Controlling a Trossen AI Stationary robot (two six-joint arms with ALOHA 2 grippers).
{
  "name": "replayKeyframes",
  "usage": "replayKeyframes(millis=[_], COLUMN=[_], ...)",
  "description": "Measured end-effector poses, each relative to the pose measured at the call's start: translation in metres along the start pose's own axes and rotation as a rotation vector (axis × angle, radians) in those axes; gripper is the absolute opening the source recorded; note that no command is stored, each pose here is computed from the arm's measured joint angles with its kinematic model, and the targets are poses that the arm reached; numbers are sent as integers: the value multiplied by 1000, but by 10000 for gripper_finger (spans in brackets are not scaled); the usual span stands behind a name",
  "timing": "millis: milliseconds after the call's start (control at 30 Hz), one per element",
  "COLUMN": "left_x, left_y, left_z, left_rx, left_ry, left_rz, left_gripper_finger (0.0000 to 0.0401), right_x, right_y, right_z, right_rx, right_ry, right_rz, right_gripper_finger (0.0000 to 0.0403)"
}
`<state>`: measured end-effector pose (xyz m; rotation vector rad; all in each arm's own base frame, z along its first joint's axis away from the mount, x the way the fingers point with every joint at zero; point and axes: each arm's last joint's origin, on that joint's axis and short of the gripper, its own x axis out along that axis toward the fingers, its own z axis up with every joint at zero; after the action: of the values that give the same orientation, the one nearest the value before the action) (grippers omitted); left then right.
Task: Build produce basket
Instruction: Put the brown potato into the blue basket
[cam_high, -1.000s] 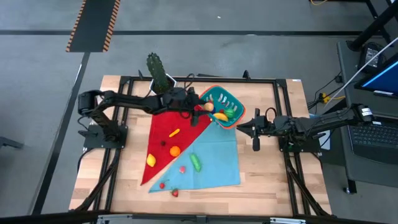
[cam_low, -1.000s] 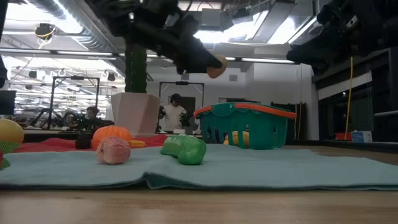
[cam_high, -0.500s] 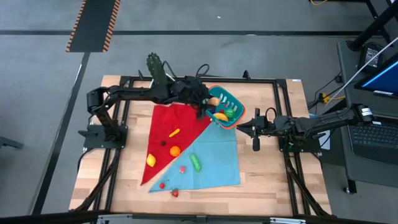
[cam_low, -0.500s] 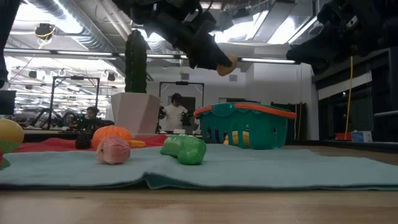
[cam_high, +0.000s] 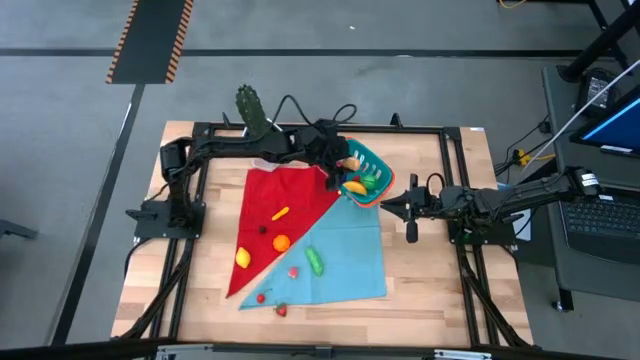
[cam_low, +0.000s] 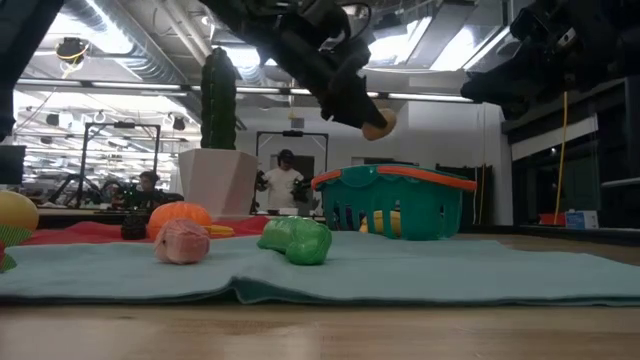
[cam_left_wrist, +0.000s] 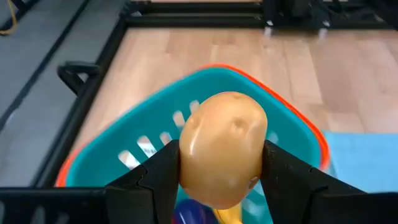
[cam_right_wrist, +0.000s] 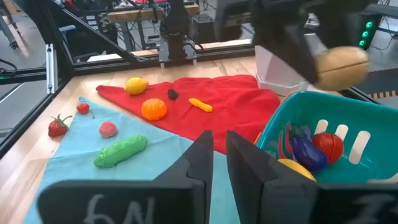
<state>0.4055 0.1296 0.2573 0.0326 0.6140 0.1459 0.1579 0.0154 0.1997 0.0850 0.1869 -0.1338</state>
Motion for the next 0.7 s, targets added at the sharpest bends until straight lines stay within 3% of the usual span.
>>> replayKeyframes(millis=[133, 433, 700], left_x=[7, 34, 35], left_y=[10, 29, 34], left_z=[1, -21, -22], left_rx=[-9, -42, -47], left_ry=[-8, 54, 50], left_rz=[19, 43, 52], left_gripper_finger=[180, 180, 180], right_x=[0, 0, 0], right_y=[0, 0, 0], right_z=[0, -1, -2], right_rx=[-1, -6, -9], right_ry=[2, 14, 23], right_rz=[0, -2, -3], right_gripper_finger=[47, 47, 47])
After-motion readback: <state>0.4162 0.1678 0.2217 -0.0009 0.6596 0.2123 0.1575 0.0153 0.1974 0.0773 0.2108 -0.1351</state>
